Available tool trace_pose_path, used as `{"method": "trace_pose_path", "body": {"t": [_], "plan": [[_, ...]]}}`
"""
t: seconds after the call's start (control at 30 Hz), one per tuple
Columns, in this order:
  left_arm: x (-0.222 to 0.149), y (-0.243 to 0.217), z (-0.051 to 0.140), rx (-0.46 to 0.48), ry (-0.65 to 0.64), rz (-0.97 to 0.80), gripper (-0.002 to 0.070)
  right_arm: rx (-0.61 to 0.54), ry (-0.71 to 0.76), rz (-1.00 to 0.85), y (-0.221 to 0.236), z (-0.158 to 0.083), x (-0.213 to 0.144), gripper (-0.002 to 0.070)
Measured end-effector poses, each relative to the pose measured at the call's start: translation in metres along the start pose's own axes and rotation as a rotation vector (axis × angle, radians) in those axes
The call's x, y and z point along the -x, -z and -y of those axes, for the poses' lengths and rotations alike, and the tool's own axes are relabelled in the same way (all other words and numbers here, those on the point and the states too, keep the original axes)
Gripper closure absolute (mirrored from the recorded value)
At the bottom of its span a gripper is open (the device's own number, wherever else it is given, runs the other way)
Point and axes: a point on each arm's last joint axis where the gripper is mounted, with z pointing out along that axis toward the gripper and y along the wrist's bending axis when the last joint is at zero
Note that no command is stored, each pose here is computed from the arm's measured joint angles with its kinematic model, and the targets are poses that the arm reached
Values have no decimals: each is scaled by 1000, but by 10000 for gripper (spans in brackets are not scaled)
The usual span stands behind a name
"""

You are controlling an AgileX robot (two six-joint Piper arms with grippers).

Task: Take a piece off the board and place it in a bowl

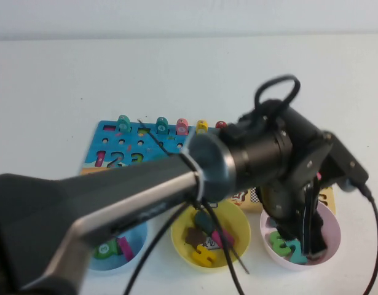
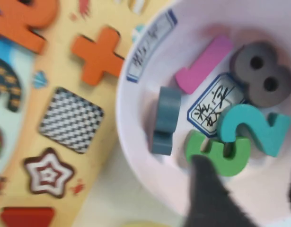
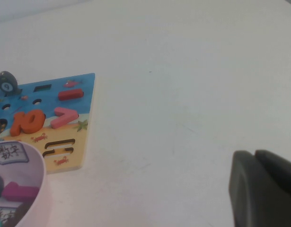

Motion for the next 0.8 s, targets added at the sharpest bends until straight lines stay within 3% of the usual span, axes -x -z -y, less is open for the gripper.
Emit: {"method": "trace_pose_path", "body": {"t": [0.13,0.23,0.33,0.6,0.8], "plan": [[2,56,-4,48,-7,134,573,0,0,0,0,0,0,694],[-5,94,-6,90,-14,249,647,0,0,0,0,0,0,694],[-23,126,-4,109,3,345,669,0,0,0,0,0,0,694],[-86,154,6,130,62,487,676,0,0,0,0,0,0,694],[-115,166,10,104,156,429,677,0,0,0,0,0,0,694]]}}
